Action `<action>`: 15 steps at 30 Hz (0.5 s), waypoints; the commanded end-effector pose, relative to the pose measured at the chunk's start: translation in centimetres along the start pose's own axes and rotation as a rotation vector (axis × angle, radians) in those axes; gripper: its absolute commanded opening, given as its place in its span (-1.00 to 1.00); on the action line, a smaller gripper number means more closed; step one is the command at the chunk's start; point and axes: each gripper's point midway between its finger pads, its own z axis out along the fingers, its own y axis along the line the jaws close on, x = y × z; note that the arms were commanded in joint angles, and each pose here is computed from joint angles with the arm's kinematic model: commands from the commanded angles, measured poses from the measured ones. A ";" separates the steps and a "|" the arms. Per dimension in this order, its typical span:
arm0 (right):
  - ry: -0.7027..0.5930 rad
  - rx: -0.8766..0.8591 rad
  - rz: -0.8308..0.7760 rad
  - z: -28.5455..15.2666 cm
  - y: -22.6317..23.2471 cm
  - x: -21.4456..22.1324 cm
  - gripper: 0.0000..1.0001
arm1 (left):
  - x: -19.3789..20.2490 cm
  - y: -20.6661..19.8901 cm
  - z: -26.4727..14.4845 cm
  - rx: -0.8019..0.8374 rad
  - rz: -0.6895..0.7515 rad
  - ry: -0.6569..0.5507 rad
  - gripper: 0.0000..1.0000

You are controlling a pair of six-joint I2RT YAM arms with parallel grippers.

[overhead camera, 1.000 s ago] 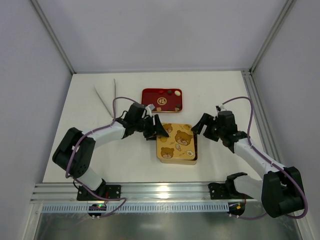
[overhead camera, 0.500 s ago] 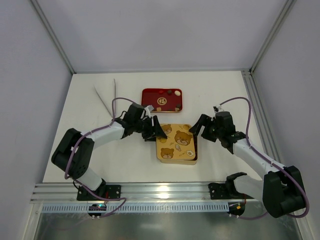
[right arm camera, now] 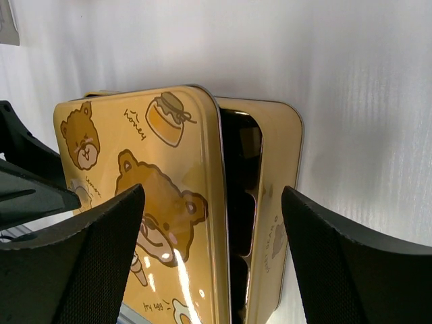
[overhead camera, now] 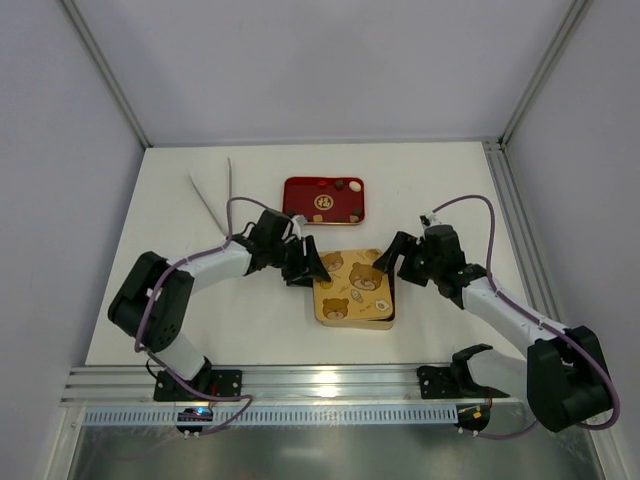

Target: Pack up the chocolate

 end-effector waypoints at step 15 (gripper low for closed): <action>-0.014 -0.024 -0.018 1.1 0.8 -0.2 0.63 | -2.1 -0.6 0.8 -0.040 0.047 0.034 0.05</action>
